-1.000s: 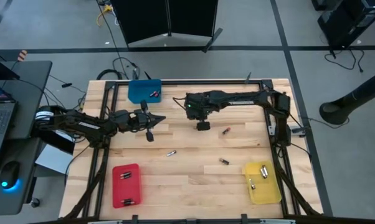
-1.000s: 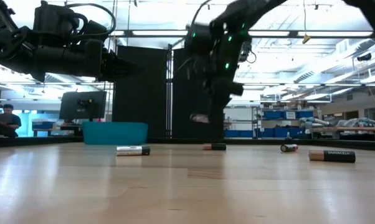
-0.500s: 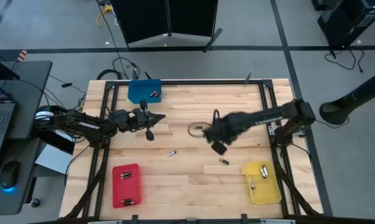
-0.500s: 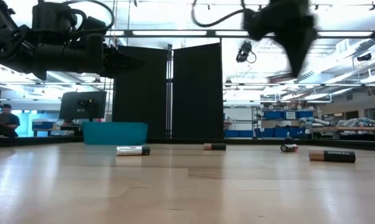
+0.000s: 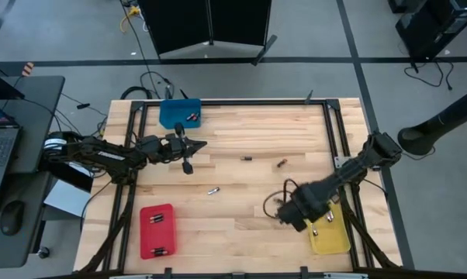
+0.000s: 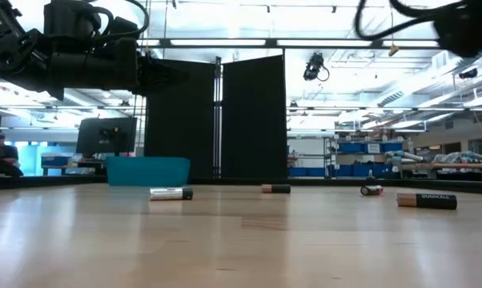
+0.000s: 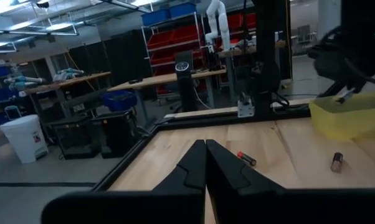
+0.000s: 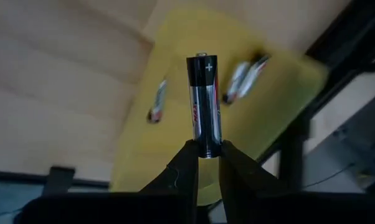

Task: Sort batteries
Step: Put the silver battery into the yellow bin

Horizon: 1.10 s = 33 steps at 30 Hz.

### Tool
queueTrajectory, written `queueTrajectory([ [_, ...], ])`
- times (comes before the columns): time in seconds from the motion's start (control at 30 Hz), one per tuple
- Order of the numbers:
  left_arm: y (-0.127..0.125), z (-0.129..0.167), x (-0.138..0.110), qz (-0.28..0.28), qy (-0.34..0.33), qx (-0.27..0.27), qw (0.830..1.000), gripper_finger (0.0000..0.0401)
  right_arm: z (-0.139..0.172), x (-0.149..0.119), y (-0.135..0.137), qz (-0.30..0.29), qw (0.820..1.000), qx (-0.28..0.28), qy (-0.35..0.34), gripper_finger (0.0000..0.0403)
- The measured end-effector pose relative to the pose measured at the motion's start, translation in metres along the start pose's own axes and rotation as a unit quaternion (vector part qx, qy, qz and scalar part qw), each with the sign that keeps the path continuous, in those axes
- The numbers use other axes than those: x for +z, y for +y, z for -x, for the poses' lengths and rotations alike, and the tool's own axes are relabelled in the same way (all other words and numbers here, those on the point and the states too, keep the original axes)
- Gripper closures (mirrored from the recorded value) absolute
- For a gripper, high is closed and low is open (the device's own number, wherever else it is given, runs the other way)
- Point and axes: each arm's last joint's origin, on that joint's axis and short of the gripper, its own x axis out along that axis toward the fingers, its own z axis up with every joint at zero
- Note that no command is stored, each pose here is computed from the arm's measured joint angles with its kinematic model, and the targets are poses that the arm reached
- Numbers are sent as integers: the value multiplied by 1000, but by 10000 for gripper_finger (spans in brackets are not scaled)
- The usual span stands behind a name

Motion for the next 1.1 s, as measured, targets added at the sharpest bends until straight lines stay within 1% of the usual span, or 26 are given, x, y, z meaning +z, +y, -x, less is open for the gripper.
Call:
queueTrajectory([
  [0.13,0,0,0,-11,-1,1,1000,389,-16,-13,10,-17,999,37,9,351],
  [0.2,0,0,1,-12,-6,2,1000,389,-26,-15,12,-37,998,48,10,351],
  [0.37,1,0,3,-13,-17,4,1000,389,-51,-14,10,-92,995,40,6,351],
  [0.47,1,0,3,-13,-17,4,1000,389,-61,-13,8,-111,993,39,0,351],
  [0.7,1,0,3,-12,-15,3,1000,389,-79,-9,-3,-149,987,63,-22,351],
  [0.97,0,0,2,-8,-12,3,1000,389,-105,-3,-14,-168,982,77,-34,351],
  [1.1,1,0,2,-7,-12,4,1000,389,-111,-1,-17,-167,982,81,-29,351],
])
